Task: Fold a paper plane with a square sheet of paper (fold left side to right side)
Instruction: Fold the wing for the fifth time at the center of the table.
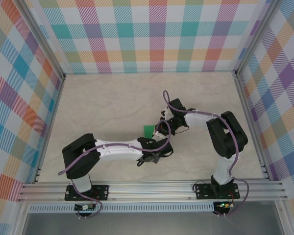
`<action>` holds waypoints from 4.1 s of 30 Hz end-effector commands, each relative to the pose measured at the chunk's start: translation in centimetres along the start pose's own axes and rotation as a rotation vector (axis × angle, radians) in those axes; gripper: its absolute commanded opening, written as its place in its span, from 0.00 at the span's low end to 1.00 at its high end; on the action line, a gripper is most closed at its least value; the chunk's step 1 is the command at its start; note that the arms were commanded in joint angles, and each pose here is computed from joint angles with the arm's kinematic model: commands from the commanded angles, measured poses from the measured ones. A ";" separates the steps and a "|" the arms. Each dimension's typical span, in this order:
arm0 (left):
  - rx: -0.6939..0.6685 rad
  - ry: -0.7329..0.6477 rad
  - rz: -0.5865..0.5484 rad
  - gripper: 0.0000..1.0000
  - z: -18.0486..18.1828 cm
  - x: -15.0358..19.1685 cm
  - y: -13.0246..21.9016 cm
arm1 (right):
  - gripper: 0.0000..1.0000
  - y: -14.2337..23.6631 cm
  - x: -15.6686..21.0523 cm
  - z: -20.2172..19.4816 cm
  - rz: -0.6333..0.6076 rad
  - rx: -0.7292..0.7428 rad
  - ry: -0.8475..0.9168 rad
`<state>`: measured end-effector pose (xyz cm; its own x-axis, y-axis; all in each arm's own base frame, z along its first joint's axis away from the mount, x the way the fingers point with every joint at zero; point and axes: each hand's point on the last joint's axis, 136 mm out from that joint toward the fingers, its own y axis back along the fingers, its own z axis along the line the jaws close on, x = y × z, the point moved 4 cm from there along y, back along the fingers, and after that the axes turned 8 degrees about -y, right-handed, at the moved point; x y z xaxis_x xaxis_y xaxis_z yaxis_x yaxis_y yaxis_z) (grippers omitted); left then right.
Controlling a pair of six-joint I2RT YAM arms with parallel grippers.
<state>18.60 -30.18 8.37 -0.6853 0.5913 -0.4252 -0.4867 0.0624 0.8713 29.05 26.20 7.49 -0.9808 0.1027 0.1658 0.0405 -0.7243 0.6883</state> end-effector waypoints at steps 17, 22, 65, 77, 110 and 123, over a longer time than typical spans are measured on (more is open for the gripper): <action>-0.035 -0.012 0.033 0.16 0.3 0.3 -0.8 | 0.17 1.1 -0.2 0.5 -0.051 0.033 0.039; 0.017 0.009 0.024 0.15 -0.3 -0.3 -0.9 | 0.30 5.0 -0.3 1.0 -0.181 0.024 0.077; 0.576 0.601 -0.102 0.11 2.6 -0.7 -2.8 | 0.56 3.4 4.1 -1.0 -0.244 -0.140 0.167; 0.606 0.648 -0.092 0.10 3.0 -0.3 -3.3 | 0.59 1.0 2.5 -0.2 -0.246 -0.085 0.170; 0.619 0.674 -0.075 0.14 2.9 -0.2 -3.9 | 0.46 -2.5 1.7 -3.6 -0.150 0.171 0.029; 0.625 0.681 -0.092 0.23 3.3 -0.4 -3.2 | 0.46 -2.9 1.8 -4.4 -0.138 0.209 0.014</action>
<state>21.95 -28.22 6.05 -0.9280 -0.0039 -0.3725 -0.2971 0.6110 0.7338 27.89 26.76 5.55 -0.9853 0.1693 -0.0214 -0.1260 -0.6374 0.7601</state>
